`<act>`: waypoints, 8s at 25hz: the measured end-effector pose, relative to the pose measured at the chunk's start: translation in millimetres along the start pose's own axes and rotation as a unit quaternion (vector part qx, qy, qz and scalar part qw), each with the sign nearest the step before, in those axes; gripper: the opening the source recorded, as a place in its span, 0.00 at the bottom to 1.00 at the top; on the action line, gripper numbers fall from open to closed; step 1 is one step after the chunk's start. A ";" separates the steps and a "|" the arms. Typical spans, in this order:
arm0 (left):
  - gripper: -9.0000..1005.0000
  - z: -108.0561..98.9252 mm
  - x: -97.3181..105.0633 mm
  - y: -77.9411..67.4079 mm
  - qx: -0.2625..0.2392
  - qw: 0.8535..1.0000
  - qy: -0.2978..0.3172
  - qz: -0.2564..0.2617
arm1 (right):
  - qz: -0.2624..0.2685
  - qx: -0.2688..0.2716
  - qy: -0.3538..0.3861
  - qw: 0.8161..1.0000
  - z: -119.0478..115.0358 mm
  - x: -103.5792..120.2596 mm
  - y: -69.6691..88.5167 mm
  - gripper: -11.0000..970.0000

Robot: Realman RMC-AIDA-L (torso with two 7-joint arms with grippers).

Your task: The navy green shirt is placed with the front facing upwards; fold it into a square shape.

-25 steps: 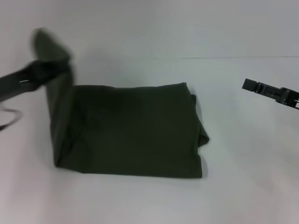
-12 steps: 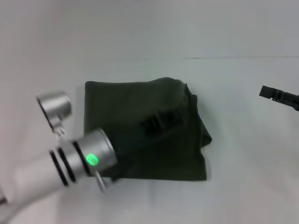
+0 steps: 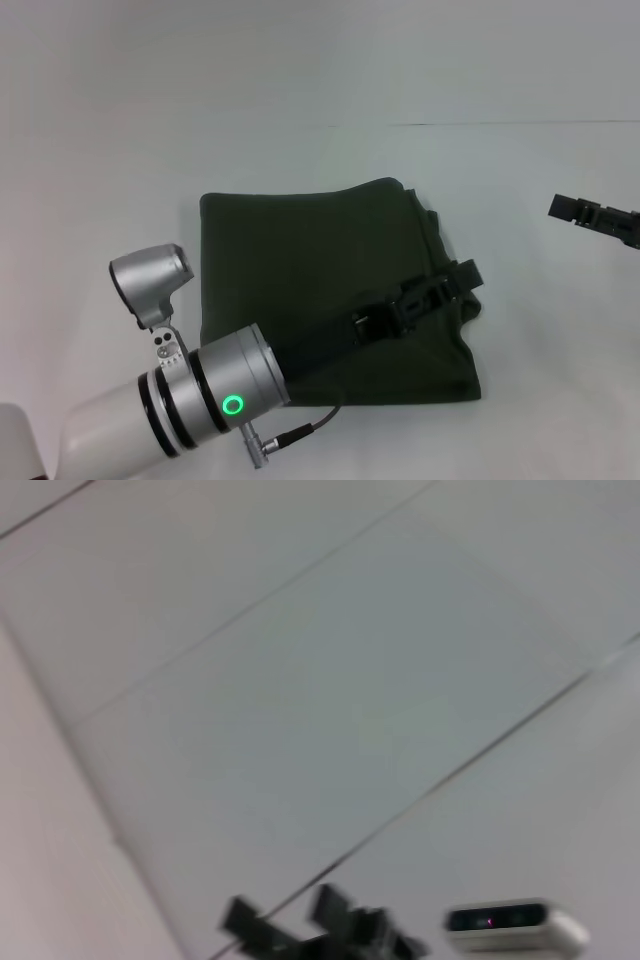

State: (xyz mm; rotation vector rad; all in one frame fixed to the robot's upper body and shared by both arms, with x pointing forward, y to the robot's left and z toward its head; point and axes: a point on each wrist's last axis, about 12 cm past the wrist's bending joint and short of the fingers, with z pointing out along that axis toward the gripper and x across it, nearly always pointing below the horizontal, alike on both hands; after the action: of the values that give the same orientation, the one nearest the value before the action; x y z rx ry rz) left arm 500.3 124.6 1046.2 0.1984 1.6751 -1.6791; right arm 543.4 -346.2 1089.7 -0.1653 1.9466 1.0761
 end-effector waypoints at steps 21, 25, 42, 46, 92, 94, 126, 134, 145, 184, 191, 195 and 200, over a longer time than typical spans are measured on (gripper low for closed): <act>0.89 -86.8 -61.8 16.8 -0.080 0.984 -0.048 0.150 | 0.118 0.039 0.066 0.990 11.7 -36.1 -6.2 0.94; 0.93 -99.8 -72.7 29.4 -0.149 0.977 -0.071 0.138 | 0.121 0.055 0.084 0.988 20.3 -42.1 -6.7 0.93; 0.93 -90.4 -112.3 71.6 -0.348 0.925 -0.053 0.145 | 0.125 0.052 0.089 0.987 36.7 -36.8 -1.7 0.93; 0.93 -82.1 -113.5 75.3 -0.363 0.918 -0.026 0.159 | 0.129 0.052 0.088 0.986 35.7 -33.2 -2.3 0.93; 0.35 -55.6 -111.7 78.5 -0.367 0.911 0.033 0.186 | 0.127 0.054 0.087 0.987 34.5 -27.0 -3.9 0.93; 0.30 -52.9 -114.6 77.9 -0.366 0.911 0.031 0.187 | 0.127 0.053 0.088 0.987 35.4 -26.0 -3.5 0.93; 0.08 -35.5 -137.9 79.7 -0.398 0.899 0.009 0.182 | 0.113 0.055 0.102 0.987 40.0 -23.6 -2.4 0.93; 0.11 -35.1 -137.4 78.4 -0.390 0.904 -0.003 0.174 | 0.114 0.056 0.101 0.987 39.2 -23.7 -2.8 0.93; 0.27 -81.1 -154.6 70.2 -0.399 0.902 -0.080 0.146 | 0.113 0.058 0.099 0.987 36.8 -25.0 -4.0 0.93; 0.92 -147.5 -75.3 -28.9 -0.027 0.967 0.004 0.255 | -0.183 -0.170 -0.011 0.968 14.7 11.7 44.5 0.93; 0.92 -144.3 -58.7 -27.8 -0.010 0.964 0.058 0.261 | -0.208 -0.185 0.063 0.958 13.3 28.2 44.1 0.93; 0.92 -140.4 -53.2 -25.7 -0.004 0.961 0.089 0.263 | -0.205 -0.192 0.096 0.955 15.6 30.9 44.7 0.93; 0.92 -134.4 -50.5 -24.0 0.004 0.959 0.114 0.260 | -0.199 -0.198 0.120 0.952 20.2 31.4 46.0 0.93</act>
State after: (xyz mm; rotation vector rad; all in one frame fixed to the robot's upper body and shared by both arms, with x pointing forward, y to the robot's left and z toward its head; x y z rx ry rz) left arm 470.5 263.8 1077.0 0.7917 1.5967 -1.2962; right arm 514.9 -294.3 1089.9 -0.9064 1.7740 1.1955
